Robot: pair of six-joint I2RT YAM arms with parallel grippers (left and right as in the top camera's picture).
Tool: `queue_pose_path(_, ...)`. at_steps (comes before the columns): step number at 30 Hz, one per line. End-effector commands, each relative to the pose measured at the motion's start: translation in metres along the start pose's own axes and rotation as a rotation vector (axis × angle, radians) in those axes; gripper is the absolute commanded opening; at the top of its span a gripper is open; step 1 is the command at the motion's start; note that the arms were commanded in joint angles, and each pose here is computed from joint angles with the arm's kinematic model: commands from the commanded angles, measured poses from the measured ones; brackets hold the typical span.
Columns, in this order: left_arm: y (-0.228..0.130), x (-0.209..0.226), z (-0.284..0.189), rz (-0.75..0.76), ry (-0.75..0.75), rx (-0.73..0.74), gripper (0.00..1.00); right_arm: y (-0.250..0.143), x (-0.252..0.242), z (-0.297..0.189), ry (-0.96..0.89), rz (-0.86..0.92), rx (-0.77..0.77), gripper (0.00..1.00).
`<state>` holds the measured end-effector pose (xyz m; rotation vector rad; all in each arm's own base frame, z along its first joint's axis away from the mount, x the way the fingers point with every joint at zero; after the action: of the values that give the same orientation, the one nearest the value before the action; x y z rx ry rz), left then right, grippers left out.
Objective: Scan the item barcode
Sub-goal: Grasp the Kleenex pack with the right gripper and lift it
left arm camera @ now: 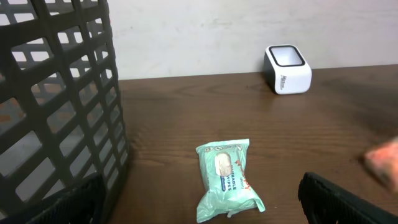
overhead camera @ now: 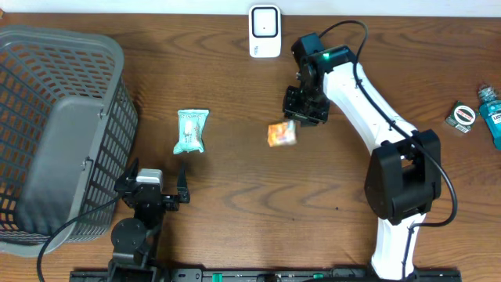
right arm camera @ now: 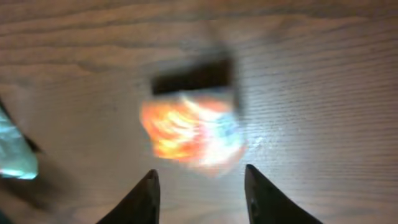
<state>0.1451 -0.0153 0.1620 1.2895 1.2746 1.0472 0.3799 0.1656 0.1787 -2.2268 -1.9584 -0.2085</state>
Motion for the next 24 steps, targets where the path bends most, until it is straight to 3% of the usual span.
queue_pose_path(1,-0.013,0.002,0.001,-0.002,0.02,0.053,0.98,-0.001,0.001,0.002,-0.071,-0.006,-0.041,0.41)
queue_pose_path(8,-0.013,0.002,0.001,-0.002,0.02,0.053,0.98,0.003,-0.004,0.003,-0.155,-0.024,-0.085,0.42)
queue_pose_path(11,-0.013,0.002,0.001,-0.002,0.019,0.053,0.98,0.003,-0.004,0.009,-0.156,-0.134,-0.071,0.38)
queue_pose_path(18,-0.013,0.002,0.001,-0.002,0.019,0.053,0.98,-0.002,-0.004,0.033,-0.061,-0.517,-0.003,0.39)
queue_pose_path(24,-0.013,0.002,0.001,-0.002,0.019,0.053,0.98,-0.004,-0.011,0.058,-0.056,-0.606,-0.019,0.45)
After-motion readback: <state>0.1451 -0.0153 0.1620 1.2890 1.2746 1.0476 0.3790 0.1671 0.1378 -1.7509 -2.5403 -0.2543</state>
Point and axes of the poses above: each gripper's point midway between its finger pads, its own z axis out along the fingers, its own x axis along the line the jaws close on, y = z × x, the point moved 10 cm from there along -z, back along the fingers, and after that the axes turned 5 degrees about -z, right-handed, at the moved point
